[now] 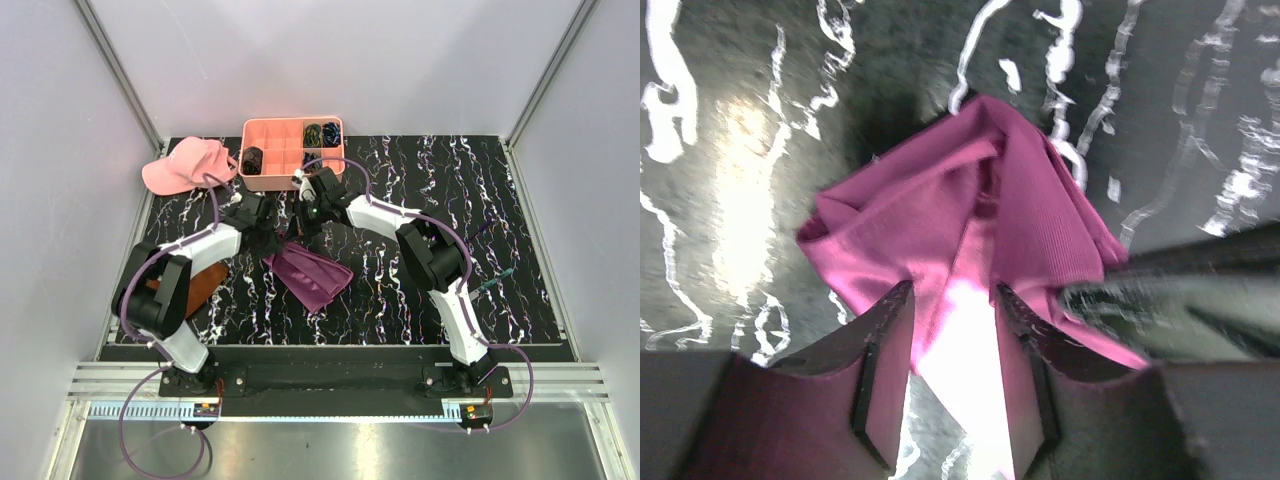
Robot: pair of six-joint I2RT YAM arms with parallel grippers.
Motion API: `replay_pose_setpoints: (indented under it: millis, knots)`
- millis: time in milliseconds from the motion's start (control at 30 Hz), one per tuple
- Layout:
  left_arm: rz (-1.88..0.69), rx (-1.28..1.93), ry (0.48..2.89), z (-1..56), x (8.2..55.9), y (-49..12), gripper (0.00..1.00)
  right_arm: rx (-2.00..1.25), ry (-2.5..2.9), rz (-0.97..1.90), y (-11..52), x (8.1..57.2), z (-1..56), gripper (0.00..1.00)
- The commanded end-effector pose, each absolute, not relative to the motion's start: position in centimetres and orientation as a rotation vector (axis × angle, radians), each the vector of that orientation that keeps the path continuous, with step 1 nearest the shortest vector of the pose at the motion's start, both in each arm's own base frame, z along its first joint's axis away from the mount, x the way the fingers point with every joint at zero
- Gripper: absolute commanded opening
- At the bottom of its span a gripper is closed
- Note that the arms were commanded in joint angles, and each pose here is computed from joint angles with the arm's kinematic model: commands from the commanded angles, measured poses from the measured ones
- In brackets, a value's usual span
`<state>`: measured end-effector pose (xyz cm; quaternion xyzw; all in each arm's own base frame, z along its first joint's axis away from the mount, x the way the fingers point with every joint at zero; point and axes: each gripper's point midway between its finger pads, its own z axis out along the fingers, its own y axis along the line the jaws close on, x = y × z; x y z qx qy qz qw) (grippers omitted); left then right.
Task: Fold the napkin into a case and place the utensils inside
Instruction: Grasp the top corner of the smaller rectangle folded napkin at the center of the board.
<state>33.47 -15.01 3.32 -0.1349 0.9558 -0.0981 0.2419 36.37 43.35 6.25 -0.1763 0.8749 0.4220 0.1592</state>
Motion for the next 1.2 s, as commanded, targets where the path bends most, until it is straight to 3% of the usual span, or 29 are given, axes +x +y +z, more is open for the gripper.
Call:
replay_pose_setpoints:
  millis: [0, 133, 300, 367, 733, 833, 967, 1167]
  knots:
    - [-0.609, -0.411, 2.465, 7.7, 34.9, -16.5, 0.42, -0.543, 2.401, 1.285, 45.0, 36.7, 10.2, 0.00]
    - [-0.758, -0.531, 2.418, 9.0, 35.7, -15.4, 0.41, -0.530, 2.414, 1.273, 45.3, 36.9, 9.4, 0.02]
    - [-0.889, -0.609, 2.376, 9.3, 36.8, -15.1, 0.32, -0.527, 2.419, 1.252, 45.8, 37.1, 9.0, 0.06]
    - [-0.890, -0.642, 2.397, 8.5, 37.0, -15.2, 0.26, -0.531, 2.419, 1.245, 46.2, 37.1, 8.7, 0.08]
    - [-0.852, -0.703, 2.412, 6.2, 36.7, -14.0, 0.16, -0.556, 2.446, 1.196, 46.8, 37.1, 6.5, 0.17]
    - [-0.775, -0.741, 2.394, 6.4, 36.3, -12.4, 0.15, -0.578, 2.448, 1.171, 46.7, 37.1, 6.1, 0.20]
    - [-0.765, -0.774, 2.368, 6.2, 35.6, -11.5, 0.23, -0.614, 2.456, 1.139, 46.9, 36.9, 6.0, 0.24]
    - [-0.814, -0.769, 2.396, 5.3, 36.1, -12.2, 0.16, -0.639, 2.456, 1.100, 47.4, 36.8, 5.3, 0.27]
